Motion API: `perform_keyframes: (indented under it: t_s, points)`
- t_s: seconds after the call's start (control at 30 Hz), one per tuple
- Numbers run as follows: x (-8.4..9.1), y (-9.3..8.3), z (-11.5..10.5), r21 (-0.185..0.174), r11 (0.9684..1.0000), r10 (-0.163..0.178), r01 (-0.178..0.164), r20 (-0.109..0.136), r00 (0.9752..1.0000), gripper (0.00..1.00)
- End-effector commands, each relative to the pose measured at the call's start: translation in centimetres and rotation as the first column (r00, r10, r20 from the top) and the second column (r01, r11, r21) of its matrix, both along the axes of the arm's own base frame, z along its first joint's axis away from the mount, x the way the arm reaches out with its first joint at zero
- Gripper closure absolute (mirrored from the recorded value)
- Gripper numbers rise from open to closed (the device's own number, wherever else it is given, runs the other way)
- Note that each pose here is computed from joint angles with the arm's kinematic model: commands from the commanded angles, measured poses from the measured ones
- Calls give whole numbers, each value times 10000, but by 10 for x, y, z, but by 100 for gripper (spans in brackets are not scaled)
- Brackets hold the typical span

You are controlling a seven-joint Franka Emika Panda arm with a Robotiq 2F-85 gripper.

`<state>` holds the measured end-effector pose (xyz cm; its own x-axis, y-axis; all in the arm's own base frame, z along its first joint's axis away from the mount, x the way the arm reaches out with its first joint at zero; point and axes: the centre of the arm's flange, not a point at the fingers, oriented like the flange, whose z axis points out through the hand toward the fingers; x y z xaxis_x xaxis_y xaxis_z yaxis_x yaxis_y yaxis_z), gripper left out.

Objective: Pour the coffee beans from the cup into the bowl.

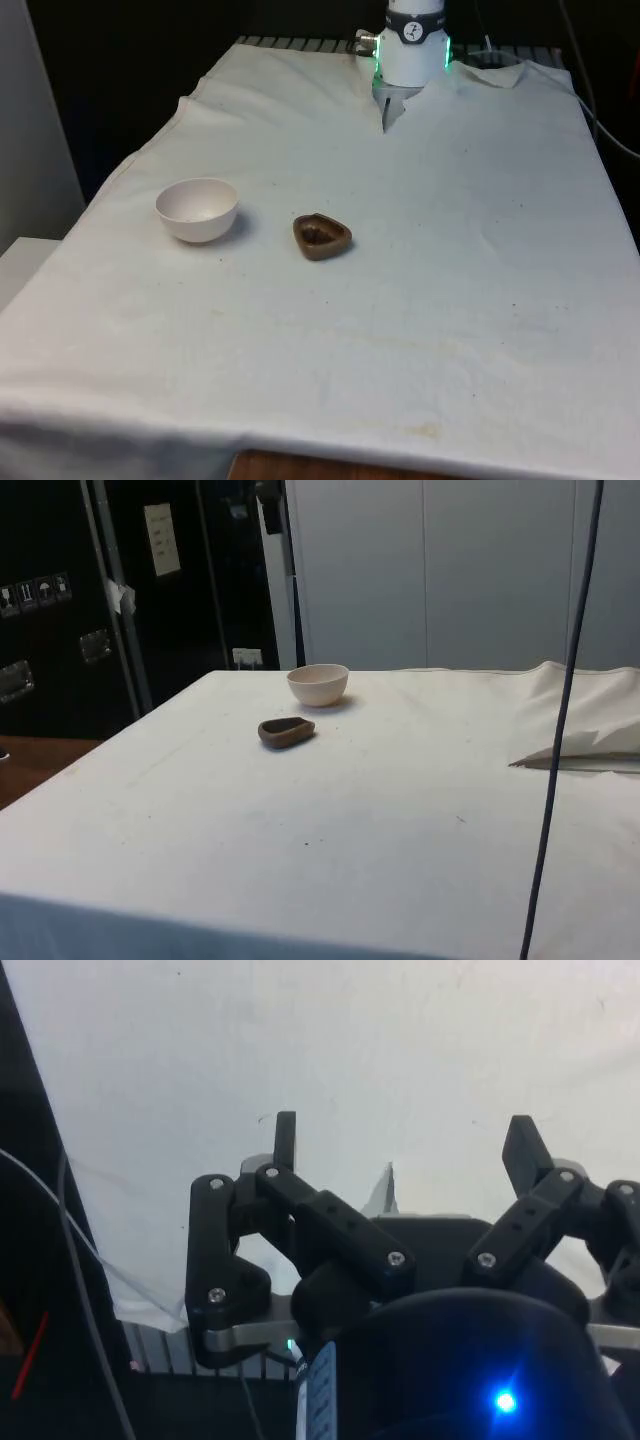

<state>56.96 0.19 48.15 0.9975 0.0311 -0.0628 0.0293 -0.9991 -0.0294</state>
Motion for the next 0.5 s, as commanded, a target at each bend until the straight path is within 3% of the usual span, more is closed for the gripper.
perform_keyframes:
  t_s: [0.0,0.23,0.27,0.3,0.47]
  points:
    - [0,0,0,0,10000,0,0,0,10000,0]
    - [15,3,-10,-24,10000,-73,73,238,9997,0]
    - [13,3,-8,-17,10000,0,0,150,9999,0]
    - [18,4,-14,-49,9999,-139,141,306,9994,0]
    - [24,6,-27,-41,9990,-449,451,398,9982,0]
